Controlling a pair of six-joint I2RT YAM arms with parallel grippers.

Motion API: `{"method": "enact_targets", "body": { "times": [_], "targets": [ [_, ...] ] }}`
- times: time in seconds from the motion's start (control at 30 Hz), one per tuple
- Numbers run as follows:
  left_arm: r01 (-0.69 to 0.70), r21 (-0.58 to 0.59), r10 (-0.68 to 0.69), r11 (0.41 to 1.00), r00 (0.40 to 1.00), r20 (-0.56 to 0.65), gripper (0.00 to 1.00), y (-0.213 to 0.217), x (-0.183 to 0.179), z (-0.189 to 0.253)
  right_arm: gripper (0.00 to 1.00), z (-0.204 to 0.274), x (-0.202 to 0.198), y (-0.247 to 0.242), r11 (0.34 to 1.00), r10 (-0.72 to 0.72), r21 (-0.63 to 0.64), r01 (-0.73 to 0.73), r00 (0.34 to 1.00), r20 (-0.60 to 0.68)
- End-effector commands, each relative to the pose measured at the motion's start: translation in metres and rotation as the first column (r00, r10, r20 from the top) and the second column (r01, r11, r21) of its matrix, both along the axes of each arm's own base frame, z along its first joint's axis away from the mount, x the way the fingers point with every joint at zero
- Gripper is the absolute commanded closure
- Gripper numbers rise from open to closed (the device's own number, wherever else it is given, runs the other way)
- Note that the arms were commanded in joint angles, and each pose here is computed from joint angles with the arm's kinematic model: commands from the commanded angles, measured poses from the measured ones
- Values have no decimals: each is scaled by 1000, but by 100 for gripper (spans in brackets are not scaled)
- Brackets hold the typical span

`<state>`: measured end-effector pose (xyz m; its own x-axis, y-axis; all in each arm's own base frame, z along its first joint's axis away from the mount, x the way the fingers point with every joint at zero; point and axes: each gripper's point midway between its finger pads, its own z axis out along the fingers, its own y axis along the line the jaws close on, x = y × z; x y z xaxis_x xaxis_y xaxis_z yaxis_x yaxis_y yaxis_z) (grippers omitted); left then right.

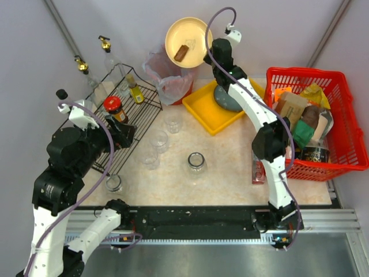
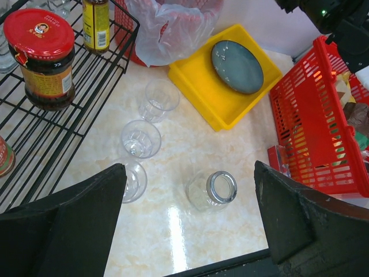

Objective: Clear the kitchen counter

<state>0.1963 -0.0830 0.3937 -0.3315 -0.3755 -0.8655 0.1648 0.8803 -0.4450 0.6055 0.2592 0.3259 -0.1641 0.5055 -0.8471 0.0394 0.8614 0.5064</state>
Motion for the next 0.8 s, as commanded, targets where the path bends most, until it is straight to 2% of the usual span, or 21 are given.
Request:
{"method": "enact_targets", "body": {
  "times": [0.0,0.17,0.47,0.63,0.77],
  "targets": [
    [9,-11,-9,1000,1000,3,5,-2,-1,1,100,73,12,-9,997,-66,62,51,959,276],
    [3,-6,-3,1000,1000,2,5,0,-5,-1,100,75,19,-6,992,-86,-52,112,930,357],
    [-14,-1,14,1000,1000,-14,5,5,-9,-12,100,69,26,5,946,-95,-235,222,886,454],
    [-23,9,23,1000,1000,-14,5,7,-7,-11,100,75,16,22,880,-58,-372,296,844,534],
    [-23,22,24,999,1000,-18,5,7,-6,-13,100,83,6,31,825,-39,-435,360,805,592]
  ]
}}
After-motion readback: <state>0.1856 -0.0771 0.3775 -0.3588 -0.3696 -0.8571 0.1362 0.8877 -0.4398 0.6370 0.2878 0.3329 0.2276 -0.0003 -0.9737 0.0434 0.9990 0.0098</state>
